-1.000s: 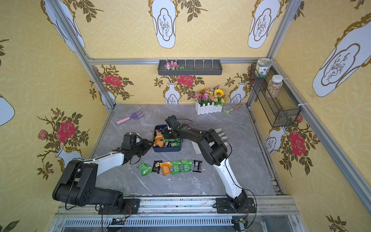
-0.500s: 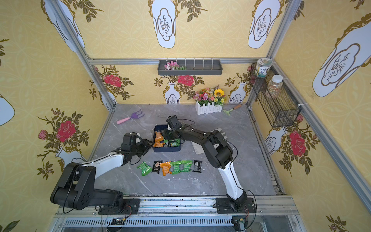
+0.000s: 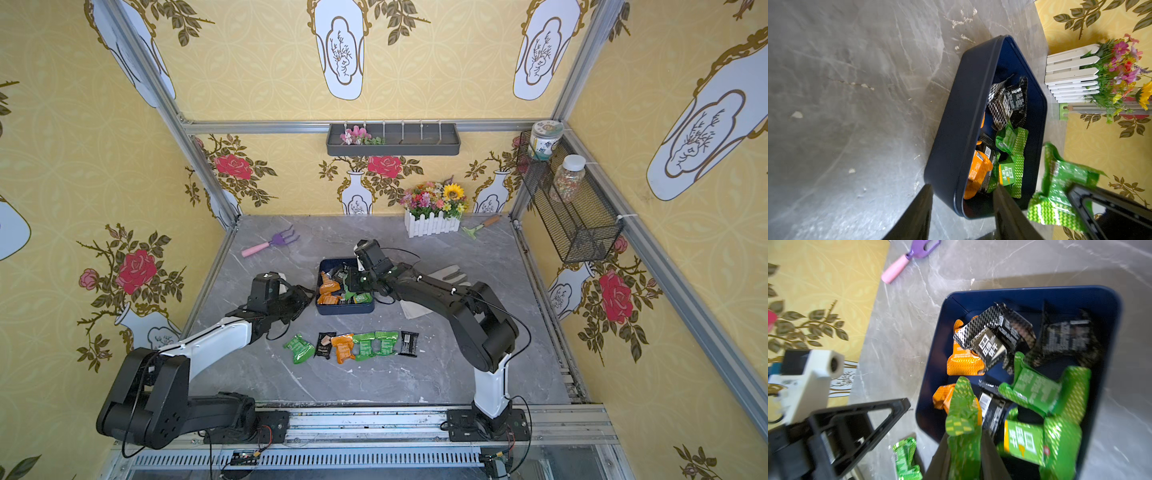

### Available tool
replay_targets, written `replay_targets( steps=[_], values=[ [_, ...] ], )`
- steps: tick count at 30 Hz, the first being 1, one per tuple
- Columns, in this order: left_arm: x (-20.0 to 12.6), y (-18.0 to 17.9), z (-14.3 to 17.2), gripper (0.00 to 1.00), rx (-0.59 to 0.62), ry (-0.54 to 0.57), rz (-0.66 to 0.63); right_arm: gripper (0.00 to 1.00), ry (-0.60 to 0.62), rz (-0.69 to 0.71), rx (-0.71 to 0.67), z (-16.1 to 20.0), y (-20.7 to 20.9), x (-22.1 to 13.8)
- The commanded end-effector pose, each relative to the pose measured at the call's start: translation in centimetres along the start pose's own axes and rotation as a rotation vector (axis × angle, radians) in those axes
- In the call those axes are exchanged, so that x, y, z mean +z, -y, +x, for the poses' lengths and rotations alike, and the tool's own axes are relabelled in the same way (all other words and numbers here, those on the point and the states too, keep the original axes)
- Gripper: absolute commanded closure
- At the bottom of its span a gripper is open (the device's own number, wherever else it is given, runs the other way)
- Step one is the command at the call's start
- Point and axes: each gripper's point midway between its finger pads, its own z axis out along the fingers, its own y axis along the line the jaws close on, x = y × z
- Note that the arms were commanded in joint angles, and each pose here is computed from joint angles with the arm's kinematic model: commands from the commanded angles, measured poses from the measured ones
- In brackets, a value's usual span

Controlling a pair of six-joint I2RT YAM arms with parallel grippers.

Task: Take the cookies out of the storage box
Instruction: Place the cookie at the center of the board.

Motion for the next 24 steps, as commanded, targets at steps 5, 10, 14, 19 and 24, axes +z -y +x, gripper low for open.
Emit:
replay_targets(
  steps=[5, 10, 14, 19, 24],
  values=[
    [-1.1, -0.1, -1.4, 0.48, 0.033, 0.068, -0.048, 0.8, 0.058, 0.039, 0.099, 1.7, 3.7, -5.6],
    [-1.5, 0.3, -1.7, 0.49, 0.045, 0.081, -0.05, 0.8, 0.03, 0.082, 0.178, 4.8, 7.2, -7.0],
    [-1.5, 0.6, -1.8, 0.48, 0.05, 0.084, -0.055, 0.8, 0.01, 0.055, 0.229, 6.0, 8.0, -6.0],
    [-1.8, 0.8, -1.7, 0.49, 0.066, 0.087, -0.082, 0.8, -0.018, 0.036, 0.285, 7.0, 8.9, -3.8],
    [-2.2, 1.2, -1.9, 0.49, 0.084, 0.102, -0.094, 0.8, -0.035, 0.018, 0.296, 7.5, 9.2, -2.4]
  ],
)
